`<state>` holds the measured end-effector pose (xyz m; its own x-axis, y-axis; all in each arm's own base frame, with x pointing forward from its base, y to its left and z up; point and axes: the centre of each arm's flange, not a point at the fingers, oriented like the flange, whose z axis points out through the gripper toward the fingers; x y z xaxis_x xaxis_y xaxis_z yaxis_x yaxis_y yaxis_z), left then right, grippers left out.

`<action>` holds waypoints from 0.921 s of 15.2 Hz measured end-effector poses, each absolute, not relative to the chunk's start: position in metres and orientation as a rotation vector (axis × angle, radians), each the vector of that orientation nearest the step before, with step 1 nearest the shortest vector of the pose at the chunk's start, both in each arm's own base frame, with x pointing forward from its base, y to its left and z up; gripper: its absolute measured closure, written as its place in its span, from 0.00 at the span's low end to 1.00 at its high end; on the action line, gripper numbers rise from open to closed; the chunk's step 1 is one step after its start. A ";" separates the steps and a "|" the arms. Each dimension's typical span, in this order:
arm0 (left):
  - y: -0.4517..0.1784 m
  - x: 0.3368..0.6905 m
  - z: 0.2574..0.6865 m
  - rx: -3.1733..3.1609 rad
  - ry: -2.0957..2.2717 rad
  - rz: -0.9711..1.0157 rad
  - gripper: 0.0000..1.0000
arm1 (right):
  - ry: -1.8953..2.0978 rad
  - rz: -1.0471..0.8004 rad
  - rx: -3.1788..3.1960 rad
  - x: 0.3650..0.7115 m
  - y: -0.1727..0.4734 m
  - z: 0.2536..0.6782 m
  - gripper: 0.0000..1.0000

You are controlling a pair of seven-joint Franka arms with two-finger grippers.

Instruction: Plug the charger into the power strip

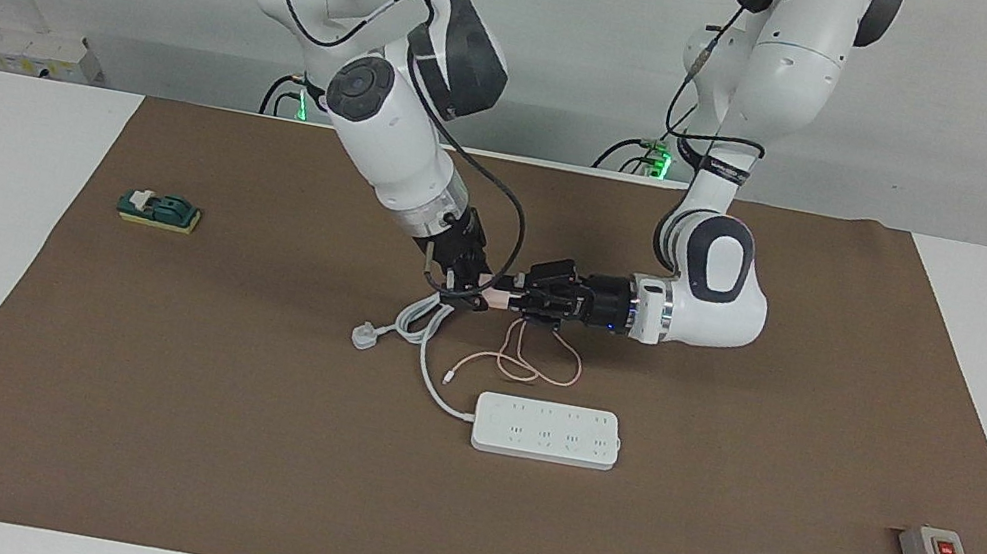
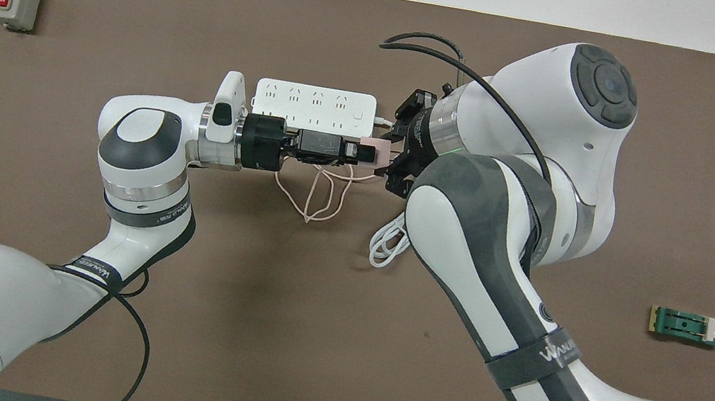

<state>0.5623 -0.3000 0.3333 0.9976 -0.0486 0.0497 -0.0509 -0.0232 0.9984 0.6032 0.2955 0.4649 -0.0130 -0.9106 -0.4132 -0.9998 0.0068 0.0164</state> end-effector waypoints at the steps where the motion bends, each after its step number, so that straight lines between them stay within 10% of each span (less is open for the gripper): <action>1: -0.300 0.562 0.333 1.595 -0.077 0.002 0.68 | 2.002 0.446 -1.981 0.603 0.296 0.465 0.53; 5: -0.294 0.566 0.337 1.597 -0.078 0.015 0.68 | 2.004 0.445 -1.972 0.604 0.296 0.466 0.47; 10: -0.228 0.584 0.381 1.731 -0.190 0.092 0.68 | 2.016 0.437 -1.956 0.608 0.288 0.467 0.00; 14: -0.169 0.596 0.449 1.971 -0.392 0.155 0.68 | 1.966 0.409 -1.986 0.616 0.270 0.474 0.00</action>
<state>0.5965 -0.1690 0.4492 0.9375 -0.2026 0.2831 -0.3414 -0.3762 0.8614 0.6158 0.2698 0.4741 0.0142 -0.9094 -0.4157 -0.9997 -0.0053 -0.0225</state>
